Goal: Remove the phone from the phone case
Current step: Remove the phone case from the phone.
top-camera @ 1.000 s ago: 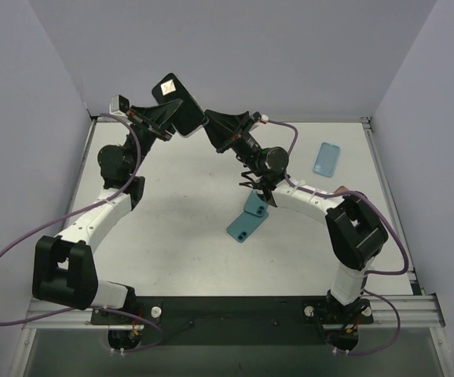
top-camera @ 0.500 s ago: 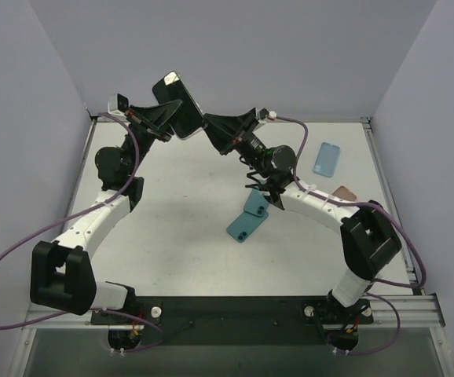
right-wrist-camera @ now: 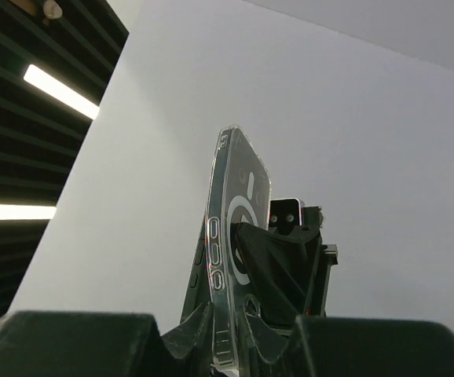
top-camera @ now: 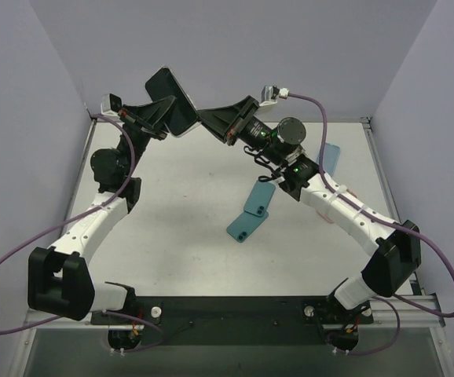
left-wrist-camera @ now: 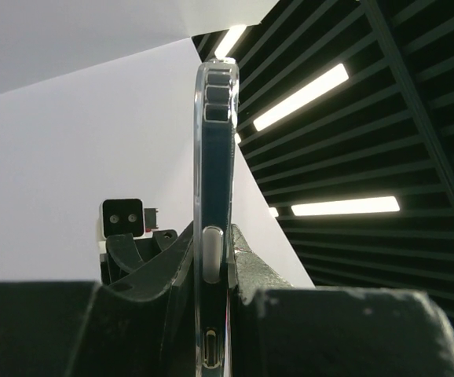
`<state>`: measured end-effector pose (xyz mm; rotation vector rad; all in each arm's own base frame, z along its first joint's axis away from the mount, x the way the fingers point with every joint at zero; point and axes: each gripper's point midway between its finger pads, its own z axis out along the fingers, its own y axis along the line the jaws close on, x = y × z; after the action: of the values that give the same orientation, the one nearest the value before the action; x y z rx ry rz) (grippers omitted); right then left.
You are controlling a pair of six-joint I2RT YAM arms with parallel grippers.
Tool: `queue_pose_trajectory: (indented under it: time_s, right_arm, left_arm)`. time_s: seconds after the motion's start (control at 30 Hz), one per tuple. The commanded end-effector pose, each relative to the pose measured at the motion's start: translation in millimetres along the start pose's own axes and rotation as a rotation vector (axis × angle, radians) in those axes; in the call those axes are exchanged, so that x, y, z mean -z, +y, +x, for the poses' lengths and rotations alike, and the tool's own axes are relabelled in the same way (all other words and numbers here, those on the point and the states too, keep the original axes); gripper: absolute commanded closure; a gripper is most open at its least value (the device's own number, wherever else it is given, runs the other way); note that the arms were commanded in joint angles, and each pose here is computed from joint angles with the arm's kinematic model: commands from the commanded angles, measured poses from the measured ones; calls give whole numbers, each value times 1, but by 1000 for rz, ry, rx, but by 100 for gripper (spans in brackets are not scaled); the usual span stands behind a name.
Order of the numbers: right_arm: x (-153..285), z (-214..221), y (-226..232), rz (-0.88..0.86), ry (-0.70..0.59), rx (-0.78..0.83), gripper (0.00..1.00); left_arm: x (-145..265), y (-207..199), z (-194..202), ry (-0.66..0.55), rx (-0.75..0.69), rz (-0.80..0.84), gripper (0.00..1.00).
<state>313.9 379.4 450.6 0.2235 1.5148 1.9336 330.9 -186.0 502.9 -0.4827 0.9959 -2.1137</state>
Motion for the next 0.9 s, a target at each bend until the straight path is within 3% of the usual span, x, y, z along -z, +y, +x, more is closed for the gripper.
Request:
queue_pose_trajectory:
  time_s: [0.0, 0.1, 0.43, 0.7, 0.8, 0.87]
  right_arm:
    - [39, 78, -167, 558, 307, 5, 95]
    - [36, 76, -166, 570, 337, 32, 88]
    - [27, 81, -164, 593, 427, 59, 78]
    - [9, 86, -153, 543, 463, 47, 78]
    - [1, 90, -149, 517, 485, 44, 86]
    - [2, 92, -151, 516, 495, 39, 100]
  left_arm:
    - [55, -171, 102, 333, -69, 546, 100]
    - [51, -158, 103, 343, -83, 492, 100]
    - [35, -127, 111, 414, -153, 346, 100]
    - [29, -98, 121, 459, -140, 276, 100]
    - [29, -85, 121, 463, -125, 251, 100]
    - [30, -77, 120, 467, -122, 243, 100]
